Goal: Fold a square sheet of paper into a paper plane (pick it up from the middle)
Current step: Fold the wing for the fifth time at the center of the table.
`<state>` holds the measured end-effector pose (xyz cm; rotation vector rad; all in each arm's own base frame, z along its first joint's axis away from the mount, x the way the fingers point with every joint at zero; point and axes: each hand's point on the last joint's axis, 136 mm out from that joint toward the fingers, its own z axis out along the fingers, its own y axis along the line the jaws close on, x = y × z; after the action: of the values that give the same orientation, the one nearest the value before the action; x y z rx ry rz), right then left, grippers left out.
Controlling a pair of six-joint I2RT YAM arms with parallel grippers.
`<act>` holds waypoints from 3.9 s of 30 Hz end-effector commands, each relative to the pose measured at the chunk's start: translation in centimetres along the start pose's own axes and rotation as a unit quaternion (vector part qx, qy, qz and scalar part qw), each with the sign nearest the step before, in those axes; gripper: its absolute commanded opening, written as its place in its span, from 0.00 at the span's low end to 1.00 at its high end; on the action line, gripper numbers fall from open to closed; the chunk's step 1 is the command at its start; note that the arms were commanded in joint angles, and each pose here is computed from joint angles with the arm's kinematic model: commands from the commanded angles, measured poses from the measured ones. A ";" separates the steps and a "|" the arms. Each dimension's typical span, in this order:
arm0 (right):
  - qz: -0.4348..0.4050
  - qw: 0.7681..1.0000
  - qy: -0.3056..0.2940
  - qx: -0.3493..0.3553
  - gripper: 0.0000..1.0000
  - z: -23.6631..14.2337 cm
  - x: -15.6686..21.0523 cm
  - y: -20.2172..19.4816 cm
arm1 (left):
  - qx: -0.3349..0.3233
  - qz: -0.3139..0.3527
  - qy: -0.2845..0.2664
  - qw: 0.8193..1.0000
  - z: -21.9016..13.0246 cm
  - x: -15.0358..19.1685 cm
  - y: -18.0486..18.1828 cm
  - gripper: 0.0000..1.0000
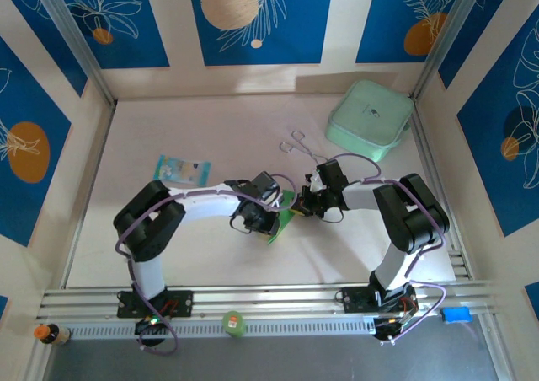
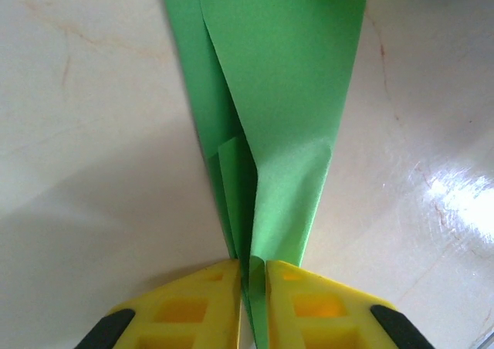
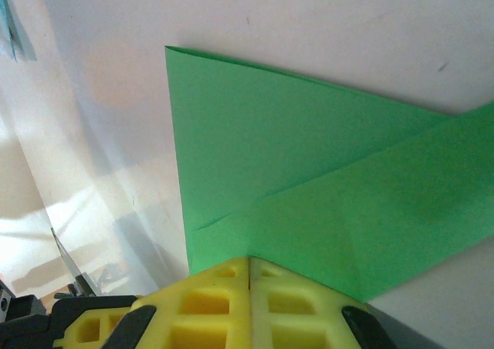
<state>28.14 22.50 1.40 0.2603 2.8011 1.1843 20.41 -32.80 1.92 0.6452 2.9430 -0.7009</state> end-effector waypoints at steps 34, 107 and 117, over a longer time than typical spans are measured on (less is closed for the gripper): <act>0.047 0.996 0.017 0.068 0.02 0.4 1.3 -4.3 | 0.152 0.005 -0.068 0.986 -3.8 -2.8 -7.5 0.01; 0.051 0.996 0.018 0.071 0.02 -0.1 1.3 -4.8 | 0.168 -0.038 0.006 0.985 0.5 1.1 -4.2 0.00; 0.053 0.996 0.019 0.074 0.02 -0.2 1.2 -5.1 | 0.110 -0.059 0.011 0.992 0.3 3.7 -0.1 0.00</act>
<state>28.34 22.04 1.33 0.2701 2.7995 1.2163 17.43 -33.68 1.88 0.5196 2.9245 -1.1304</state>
